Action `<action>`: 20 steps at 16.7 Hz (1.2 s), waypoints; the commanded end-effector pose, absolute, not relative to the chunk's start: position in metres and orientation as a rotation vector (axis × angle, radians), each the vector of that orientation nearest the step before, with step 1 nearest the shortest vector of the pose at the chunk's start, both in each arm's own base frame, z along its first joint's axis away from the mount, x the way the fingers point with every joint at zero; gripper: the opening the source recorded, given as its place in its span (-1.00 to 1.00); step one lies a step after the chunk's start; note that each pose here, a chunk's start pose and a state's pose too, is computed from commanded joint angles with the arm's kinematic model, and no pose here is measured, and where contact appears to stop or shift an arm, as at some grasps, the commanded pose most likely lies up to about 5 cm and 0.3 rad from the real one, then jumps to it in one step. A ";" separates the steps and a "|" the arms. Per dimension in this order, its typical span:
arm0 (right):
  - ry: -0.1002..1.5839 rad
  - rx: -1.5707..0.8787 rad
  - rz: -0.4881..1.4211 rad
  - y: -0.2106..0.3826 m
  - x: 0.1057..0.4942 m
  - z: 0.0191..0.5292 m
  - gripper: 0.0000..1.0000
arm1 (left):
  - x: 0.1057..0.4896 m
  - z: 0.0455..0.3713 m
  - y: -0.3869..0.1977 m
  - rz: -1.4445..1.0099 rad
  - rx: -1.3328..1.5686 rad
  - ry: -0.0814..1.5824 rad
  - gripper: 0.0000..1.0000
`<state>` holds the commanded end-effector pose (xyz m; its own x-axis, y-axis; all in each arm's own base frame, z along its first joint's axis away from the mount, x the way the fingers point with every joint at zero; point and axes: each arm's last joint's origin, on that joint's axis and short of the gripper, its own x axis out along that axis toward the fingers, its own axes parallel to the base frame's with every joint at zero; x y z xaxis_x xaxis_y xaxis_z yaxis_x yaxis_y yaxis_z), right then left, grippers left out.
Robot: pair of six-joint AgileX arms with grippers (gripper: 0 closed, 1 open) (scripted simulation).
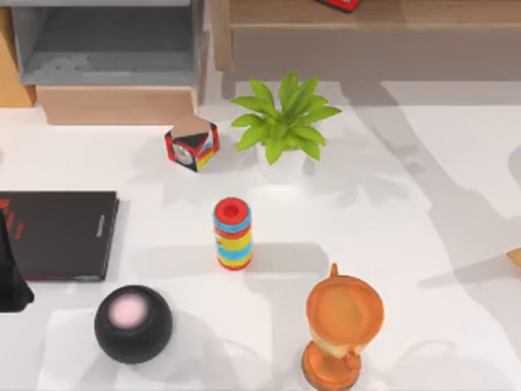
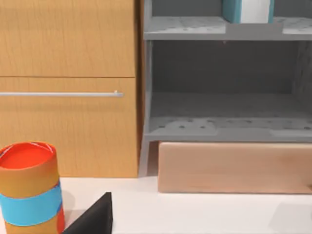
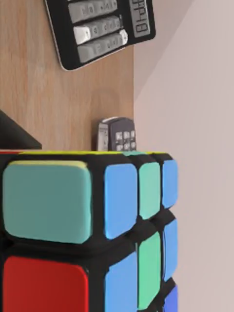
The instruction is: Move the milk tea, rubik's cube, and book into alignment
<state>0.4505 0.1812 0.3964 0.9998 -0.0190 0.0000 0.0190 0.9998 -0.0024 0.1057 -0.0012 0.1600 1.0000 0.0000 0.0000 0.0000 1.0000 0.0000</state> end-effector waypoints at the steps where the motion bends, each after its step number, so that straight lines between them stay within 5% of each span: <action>1: 0.000 -0.002 -0.019 0.181 0.450 0.396 -1.00 | 0.106 0.160 -0.001 0.000 0.000 0.000 1.00; 3: 0.000 -0.002 -0.019 0.181 0.450 0.396 -1.00 | 0.106 0.160 -0.001 0.000 0.000 0.000 1.00; 16: 0.000 -0.002 -0.019 0.181 0.450 0.396 0.96 | 0.106 0.160 -0.001 0.000 0.000 0.000 1.00; 20: 0.000 -0.002 -0.019 0.181 0.450 0.396 1.00 | 0.106 0.160 -0.001 0.000 0.000 0.000 1.00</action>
